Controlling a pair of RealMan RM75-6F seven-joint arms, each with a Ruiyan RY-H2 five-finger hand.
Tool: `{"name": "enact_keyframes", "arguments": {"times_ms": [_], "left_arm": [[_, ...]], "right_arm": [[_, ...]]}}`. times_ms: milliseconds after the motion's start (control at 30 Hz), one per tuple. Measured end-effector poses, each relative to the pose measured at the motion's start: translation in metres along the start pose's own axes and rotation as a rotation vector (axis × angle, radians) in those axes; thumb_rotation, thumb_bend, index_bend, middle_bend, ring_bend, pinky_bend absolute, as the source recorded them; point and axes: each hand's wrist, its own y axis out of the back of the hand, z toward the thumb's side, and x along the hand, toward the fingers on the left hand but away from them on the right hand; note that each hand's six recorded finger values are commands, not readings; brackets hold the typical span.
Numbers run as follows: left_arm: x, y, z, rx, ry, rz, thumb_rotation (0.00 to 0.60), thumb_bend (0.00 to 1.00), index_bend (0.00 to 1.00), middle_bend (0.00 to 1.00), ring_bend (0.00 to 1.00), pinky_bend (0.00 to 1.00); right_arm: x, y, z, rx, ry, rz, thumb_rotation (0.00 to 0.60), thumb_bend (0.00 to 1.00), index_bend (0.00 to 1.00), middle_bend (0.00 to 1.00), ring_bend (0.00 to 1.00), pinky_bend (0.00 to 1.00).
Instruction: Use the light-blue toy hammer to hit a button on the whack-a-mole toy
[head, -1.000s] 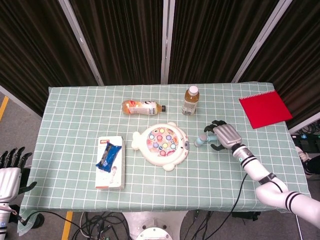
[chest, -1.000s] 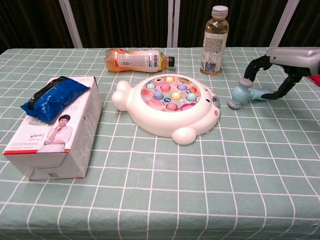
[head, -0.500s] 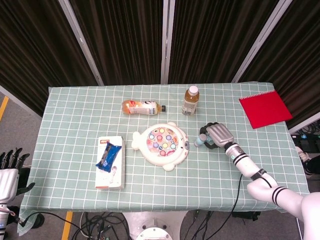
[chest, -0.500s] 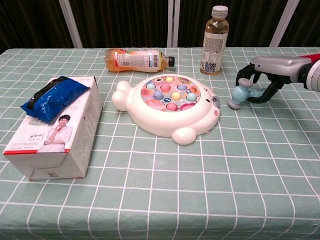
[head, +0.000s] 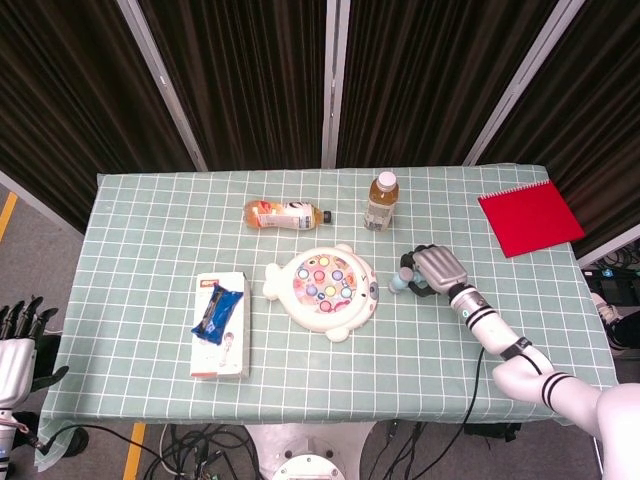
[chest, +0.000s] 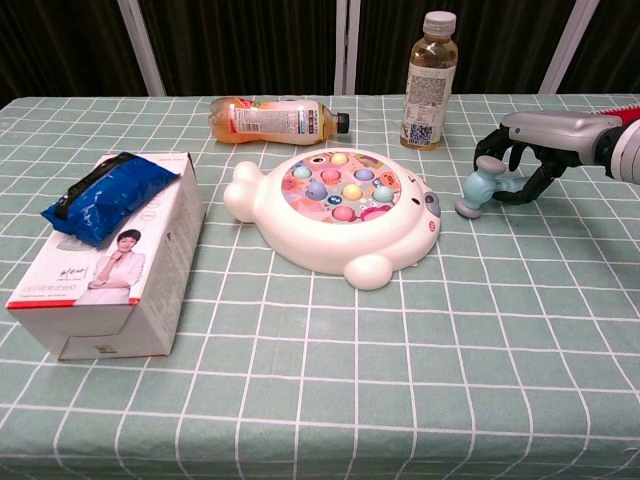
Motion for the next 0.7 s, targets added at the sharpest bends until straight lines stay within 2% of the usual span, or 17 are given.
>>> {"name": "enact_keyframes", "arguments": {"times_ms": [300,500,700], "left_arm": [[0.0,0.0,0.0,0.001,0.0,0.0,0.6,0.0,0.17,0.07,0.0,0.0],[0.0,-0.001,0.0,-0.003,-0.002,-0.004,0.6,0.0,0.17,0.07,0.0,0.0],[0.0,-0.001,0.0,-0.004,-0.001,-0.006,0.6,0.0,0.17,0.07,0.0,0.0]], "right_arm": [[0.001,-0.002,-0.003,-0.006,-0.006,-0.009,0.6,0.31,0.55,0.49,0.34,0.39],[0.001,-0.001,-0.003,-0.017,0.0,-0.033,0.6,0.37,0.64,0.57,0.43,0.5],[0.006,0.013,-0.004,-0.039,0.019,-0.08,0.6,0.41,0.7,0.61,0.47,0.58]]}}
